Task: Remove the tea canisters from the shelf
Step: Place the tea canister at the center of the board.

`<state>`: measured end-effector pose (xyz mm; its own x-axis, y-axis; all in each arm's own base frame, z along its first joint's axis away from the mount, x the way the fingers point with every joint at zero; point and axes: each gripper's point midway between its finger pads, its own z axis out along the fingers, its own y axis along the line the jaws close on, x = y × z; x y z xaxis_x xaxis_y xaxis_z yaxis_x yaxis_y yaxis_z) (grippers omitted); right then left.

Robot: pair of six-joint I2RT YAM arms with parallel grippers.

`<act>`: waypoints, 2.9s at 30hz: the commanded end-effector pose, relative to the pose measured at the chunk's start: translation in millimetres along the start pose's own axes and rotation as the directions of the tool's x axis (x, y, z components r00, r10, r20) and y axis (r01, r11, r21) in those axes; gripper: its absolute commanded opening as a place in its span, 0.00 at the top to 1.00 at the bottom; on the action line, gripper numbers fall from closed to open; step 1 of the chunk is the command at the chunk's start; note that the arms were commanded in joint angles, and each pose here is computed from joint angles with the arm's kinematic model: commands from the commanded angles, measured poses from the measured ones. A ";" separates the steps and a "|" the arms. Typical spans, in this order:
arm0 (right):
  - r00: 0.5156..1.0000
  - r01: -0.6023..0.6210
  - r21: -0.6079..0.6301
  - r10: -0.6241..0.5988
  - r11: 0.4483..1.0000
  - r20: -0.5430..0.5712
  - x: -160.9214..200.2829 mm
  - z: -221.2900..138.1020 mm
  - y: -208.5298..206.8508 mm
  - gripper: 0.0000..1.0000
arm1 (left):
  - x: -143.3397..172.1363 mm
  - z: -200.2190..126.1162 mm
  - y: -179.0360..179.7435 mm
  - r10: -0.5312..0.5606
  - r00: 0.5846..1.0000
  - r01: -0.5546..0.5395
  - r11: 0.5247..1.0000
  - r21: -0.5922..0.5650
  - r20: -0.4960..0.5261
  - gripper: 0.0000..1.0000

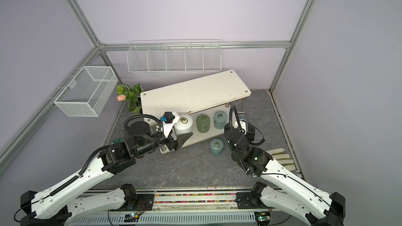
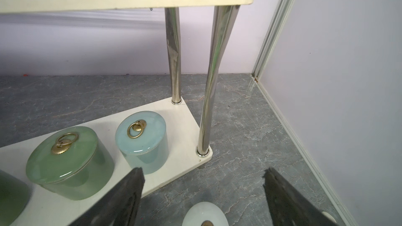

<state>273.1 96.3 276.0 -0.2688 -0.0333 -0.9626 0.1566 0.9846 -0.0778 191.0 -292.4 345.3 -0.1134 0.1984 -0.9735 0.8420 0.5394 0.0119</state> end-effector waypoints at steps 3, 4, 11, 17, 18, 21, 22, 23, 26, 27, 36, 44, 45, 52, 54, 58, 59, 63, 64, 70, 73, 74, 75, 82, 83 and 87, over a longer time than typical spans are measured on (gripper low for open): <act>1.000 0.002 0.042 -0.003 0.999 0.020 -11.5 -4.1 -9.4 0.11 | -22.8 -6.7 -11.1 -0.019 0.992 0.016 1.000 0.027 0.126 0.30; 1.000 0.004 0.042 -0.005 0.999 0.020 -12.5 -4.4 -9.5 0.11 | -19.7 -5.1 -13.5 -0.023 0.992 0.019 0.999 0.034 0.121 0.30; 1.000 0.020 0.040 -0.020 0.999 0.009 -9.5 -3.9 -8.8 0.11 | 6.9 7.6 -35.3 -0.026 0.996 0.020 0.997 0.068 0.080 0.30; 1.000 0.018 0.040 -0.018 0.999 0.007 -7.1 -5.7 -12.3 0.11 | 32.5 17.4 -44.4 -0.057 0.995 0.050 0.994 0.094 0.076 0.30; 1.000 0.022 0.043 -0.023 0.999 0.006 -7.4 -6.1 -13.2 0.11 | 36.6 18.1 -45.3 -0.063 0.995 0.056 0.994 0.096 0.080 0.30; 0.999 0.032 0.045 -0.032 0.998 0.002 -9.3 -6.8 -13.8 0.11 | 46.5 18.8 -47.5 -0.071 0.994 0.063 0.993 0.103 0.081 0.30; 0.999 0.035 0.045 -0.035 0.998 0.002 -10.1 -6.8 -13.5 0.11 | 49.1 18.8 -48.3 -0.073 0.994 0.064 0.992 0.106 0.081 0.30; 0.999 0.040 0.044 -0.040 0.998 0.000 -10.6 -6.7 -12.8 0.11 | 52.7 19.2 -50.0 -0.073 0.994 0.064 0.992 0.111 0.079 0.30; 0.999 0.049 0.044 -0.049 0.998 -0.006 -13.1 -5.8 -9.9 0.11 | 61.7 19.7 -53.9 -0.076 0.994 0.066 0.991 0.119 0.079 0.30; 0.998 0.056 0.045 -0.056 0.997 -0.010 -13.1 -5.1 -8.5 0.11 | 66.0 20.1 -55.8 -0.076 0.994 0.066 0.990 0.123 0.077 0.30; 0.998 0.068 0.057 -0.068 0.996 -0.004 -23.7 -5.8 -5.1 0.11 | 106.5 22.7 -59.6 -0.105 0.994 0.098 0.986 0.137 0.041 0.30; 0.994 0.106 0.064 -0.106 0.992 -0.003 -23.8 -9.9 4.5 0.11 | 130.4 25.5 -60.5 -0.117 0.993 0.113 0.984 0.140 0.020 0.30; 0.994 0.110 0.061 -0.110 0.992 -0.003 -23.5 -9.2 7.8 0.11 | 131.5 26.3 -60.1 -0.115 0.993 0.112 0.984 0.137 0.016 0.30; 0.991 0.135 0.050 -0.134 0.990 -0.009 -21.0 -5.7 23.6 0.11 | 143.5 43.9 -64.8 -0.102 0.995 0.103 0.984 0.142 -0.020 0.29; 0.991 0.133 0.047 -0.133 0.990 -0.006 -21.7 -6.2 24.5 0.11 | 150.3 50.6 -68.0 -0.106 0.994 0.111 0.982 0.153 -0.038 0.29; 0.991 0.137 0.048 -0.137 0.989 -0.002 -22.0 -6.5 23.9 0.11 | 164.2 60.0 -69.5 -0.141 0.988 0.150 0.978 0.148 -0.070 0.29; 0.991 0.137 0.051 -0.137 0.989 -0.001 -22.1 -6.5 23.0 0.11 | 166.5 60.7 -69.6 -0.143 0.987 0.152 0.977 0.147 -0.073 0.29; 0.990 0.140 0.056 -0.140 0.989 0.001 -21.4 -6.1 22.9 0.11 | 177.4 61.9 -65.3 -0.158 0.983 0.168 0.978 0.119 -0.093 0.29; 0.990 0.139 0.056 -0.139 0.989 0.002 -21.7 -6.1 22.8 0.11 | 179.2 61.5 -64.5 -0.163 0.982 0.173 0.978 0.114 -0.093 0.29; 0.990 0.143 0.060 -0.144 0.988 0.000 -20.4 -4.7 24.3 0.11 | 196.9 64.9 -59.0 -0.173 0.976 0.183 0.980 0.075 -0.129 0.29; 0.989 0.147 0.062 -0.147 0.987 -0.001 -20.0 -4.1 24.9 0.11 | 205.6 69.4 -60.2 -0.172 0.973 0.185 0.980 0.074 -0.155 0.29; 0.989 0.147 0.063 -0.147 0.987 0.000 -20.6 -4.1 25.1 0.11 | 208.2 70.5 -60.2 -0.172 0.972 0.185 0.980 0.072 -0.162 0.29; 0.989 0.147 0.062 -0.147 0.987 0.001 -20.8 -4.1 25.4 0.11 | 211.1 71.7 -59.7 -0.171 0.971 0.184 0.981 0.066 -0.169 0.29; 0.988 0.152 0.052 -0.152 0.987 0.006 -23.4 -2.4 31.3 0.11 | 228.5 75.5 -53.2 -0.188 0.958 0.203 0.978 0.046 -0.216 0.29; 0.988 0.153 0.051 -0.154 0.987 0.007 -22.9 -2.1 32.1 0.11 | 231.3 76.3 -51.9 -0.193 0.955 0.208 0.977 0.043 -0.223 0.29; 0.987 0.158 0.052 -0.158 0.986 0.008 -23.3 -1.8 32.4 0.11 | 238.5 80.4 -50.8 -0.198 0.949 0.214 0.976 0.042 -0.247 0.29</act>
<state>281.6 126.7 286.9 -0.3071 -0.2014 -0.9301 0.1522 0.9544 -0.2569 156.9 -324.9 72.3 -0.4208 0.3682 -0.8291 0.8170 0.5509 -0.1700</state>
